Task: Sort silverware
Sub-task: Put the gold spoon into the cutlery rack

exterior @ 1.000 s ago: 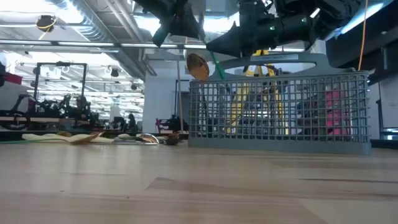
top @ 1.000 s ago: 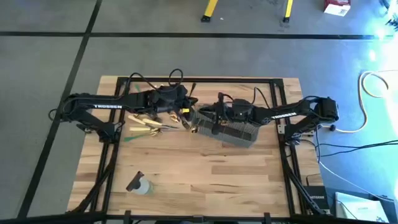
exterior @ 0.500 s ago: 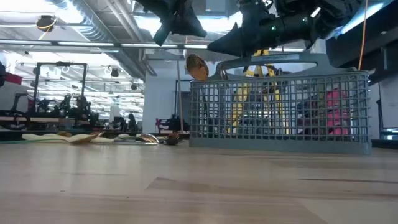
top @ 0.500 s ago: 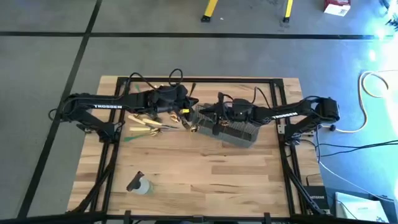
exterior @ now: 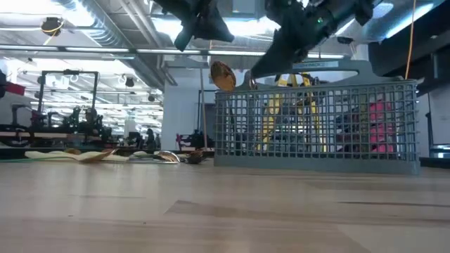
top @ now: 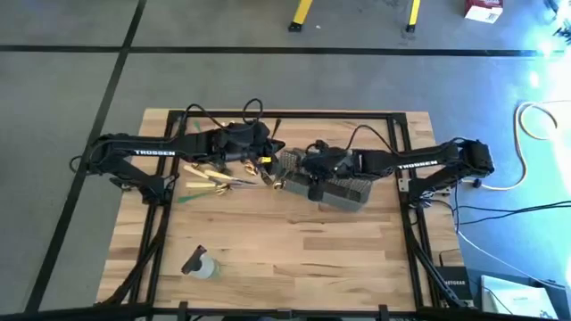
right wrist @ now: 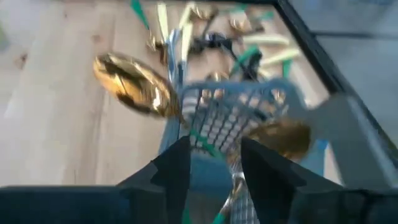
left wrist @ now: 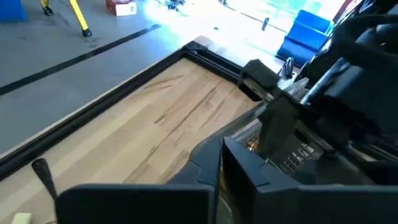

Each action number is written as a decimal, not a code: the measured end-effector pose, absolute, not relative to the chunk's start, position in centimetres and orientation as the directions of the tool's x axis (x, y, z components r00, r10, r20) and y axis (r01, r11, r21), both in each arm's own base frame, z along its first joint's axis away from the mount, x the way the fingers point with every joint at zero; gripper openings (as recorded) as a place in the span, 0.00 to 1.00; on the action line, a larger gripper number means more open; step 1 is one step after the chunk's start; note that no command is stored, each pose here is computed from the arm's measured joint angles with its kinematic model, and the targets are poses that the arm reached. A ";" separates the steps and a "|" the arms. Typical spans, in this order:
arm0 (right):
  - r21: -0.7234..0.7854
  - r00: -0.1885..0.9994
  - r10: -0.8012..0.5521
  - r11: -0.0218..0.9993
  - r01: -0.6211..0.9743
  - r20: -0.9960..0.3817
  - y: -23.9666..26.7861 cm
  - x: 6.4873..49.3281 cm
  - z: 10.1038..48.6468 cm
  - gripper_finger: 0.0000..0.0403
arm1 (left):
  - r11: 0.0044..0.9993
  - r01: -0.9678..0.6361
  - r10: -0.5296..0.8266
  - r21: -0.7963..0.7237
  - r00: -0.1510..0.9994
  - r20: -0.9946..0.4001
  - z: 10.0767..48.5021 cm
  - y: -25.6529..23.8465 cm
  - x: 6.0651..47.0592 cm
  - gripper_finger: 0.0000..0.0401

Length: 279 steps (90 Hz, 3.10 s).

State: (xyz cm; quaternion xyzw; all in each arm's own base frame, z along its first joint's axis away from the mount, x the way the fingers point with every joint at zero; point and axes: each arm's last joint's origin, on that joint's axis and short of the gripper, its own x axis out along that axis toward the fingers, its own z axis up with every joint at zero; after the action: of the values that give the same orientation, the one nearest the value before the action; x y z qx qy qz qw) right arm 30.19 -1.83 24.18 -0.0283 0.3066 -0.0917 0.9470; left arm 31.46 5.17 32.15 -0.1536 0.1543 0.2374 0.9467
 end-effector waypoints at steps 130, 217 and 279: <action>-0.418 0.309 -0.282 0.656 -0.629 -0.908 -4.6 36.6 28.8 0.21 | 0.787 -0.615 0.498 -0.054 0.684 -0.533 27.7 5.1 30.1 0.00; -0.361 0.298 -0.224 0.740 -0.568 -0.928 -4.4 34.5 37.5 0.00 | 0.789 -0.613 0.503 -0.029 0.672 -0.543 27.6 5.2 29.9 0.00; -0.524 0.471 -0.392 0.831 -0.188 -0.791 -3.9 33.7 43.4 0.00 | 0.615 -0.788 0.586 0.034 0.428 -0.688 23.5 10.5 26.9 0.00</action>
State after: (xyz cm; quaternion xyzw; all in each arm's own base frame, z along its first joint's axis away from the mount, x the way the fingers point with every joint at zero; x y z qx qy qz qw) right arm 33.72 -3.89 43.41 -0.2840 0.5106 -0.0628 0.8091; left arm 26.87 10.47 23.49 -0.1483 0.3396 0.4130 0.8319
